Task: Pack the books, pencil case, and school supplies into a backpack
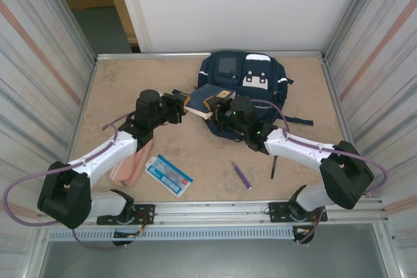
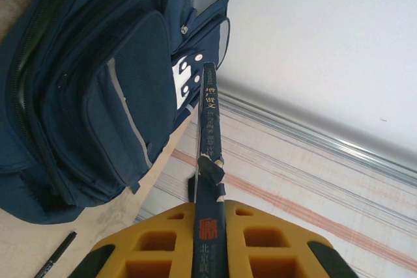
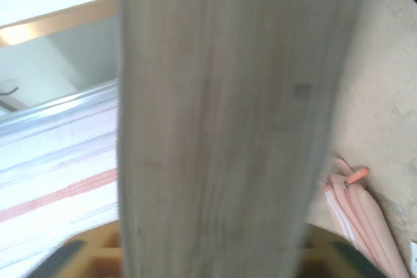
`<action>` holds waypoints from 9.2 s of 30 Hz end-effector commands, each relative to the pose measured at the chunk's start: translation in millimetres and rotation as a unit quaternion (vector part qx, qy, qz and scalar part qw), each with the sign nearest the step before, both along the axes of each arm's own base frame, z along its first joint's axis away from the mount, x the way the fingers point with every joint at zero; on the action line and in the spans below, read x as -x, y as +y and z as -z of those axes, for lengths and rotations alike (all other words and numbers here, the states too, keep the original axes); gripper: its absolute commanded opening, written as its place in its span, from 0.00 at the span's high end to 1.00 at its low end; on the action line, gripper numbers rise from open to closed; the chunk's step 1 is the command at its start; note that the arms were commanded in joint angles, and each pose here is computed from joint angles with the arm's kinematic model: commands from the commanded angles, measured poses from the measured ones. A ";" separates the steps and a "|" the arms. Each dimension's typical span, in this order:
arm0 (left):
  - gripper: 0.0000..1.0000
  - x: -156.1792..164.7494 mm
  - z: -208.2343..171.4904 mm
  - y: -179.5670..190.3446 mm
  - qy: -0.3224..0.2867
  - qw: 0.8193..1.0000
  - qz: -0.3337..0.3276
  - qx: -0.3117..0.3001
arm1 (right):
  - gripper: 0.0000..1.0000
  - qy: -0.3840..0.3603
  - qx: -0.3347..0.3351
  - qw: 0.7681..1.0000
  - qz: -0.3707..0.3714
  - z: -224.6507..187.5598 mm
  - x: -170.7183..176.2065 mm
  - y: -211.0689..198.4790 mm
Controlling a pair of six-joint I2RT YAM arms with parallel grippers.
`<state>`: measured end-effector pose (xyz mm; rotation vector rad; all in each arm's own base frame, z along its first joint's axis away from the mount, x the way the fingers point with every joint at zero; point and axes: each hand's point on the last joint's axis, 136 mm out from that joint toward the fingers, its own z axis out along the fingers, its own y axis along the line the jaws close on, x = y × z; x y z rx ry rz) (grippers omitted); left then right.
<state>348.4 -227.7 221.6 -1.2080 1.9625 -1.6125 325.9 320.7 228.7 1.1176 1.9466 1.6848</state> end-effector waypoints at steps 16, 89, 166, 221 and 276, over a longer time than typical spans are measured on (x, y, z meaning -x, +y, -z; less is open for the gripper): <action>0.30 9.9 -7.9 12.4 -0.217 0.946 0.176 -0.162 | 1.00 -0.158 0.261 0.941 -0.146 -38.1 4.0 -60.6; 0.46 -85.2 156.9 -114.2 -0.117 0.869 0.340 -0.339 | 1.00 -0.104 0.370 0.916 -0.116 5.7 55.6 -212.1; 0.64 -14.3 -46.0 -63.0 -0.278 0.880 0.296 -0.247 | 1.00 -0.322 0.205 0.890 -0.249 -18.7 60.2 -99.3; 1.00 -23.9 -136.5 -82.6 -0.622 0.414 0.157 -0.646 | 0.97 -0.055 0.128 0.962 -0.236 66.2 40.0 -58.9; 1.00 -3.1 -114.3 -66.9 -0.631 0.485 0.171 -0.581 | 0.62 -0.258 0.609 0.690 -0.293 133.8 -116.6 -62.4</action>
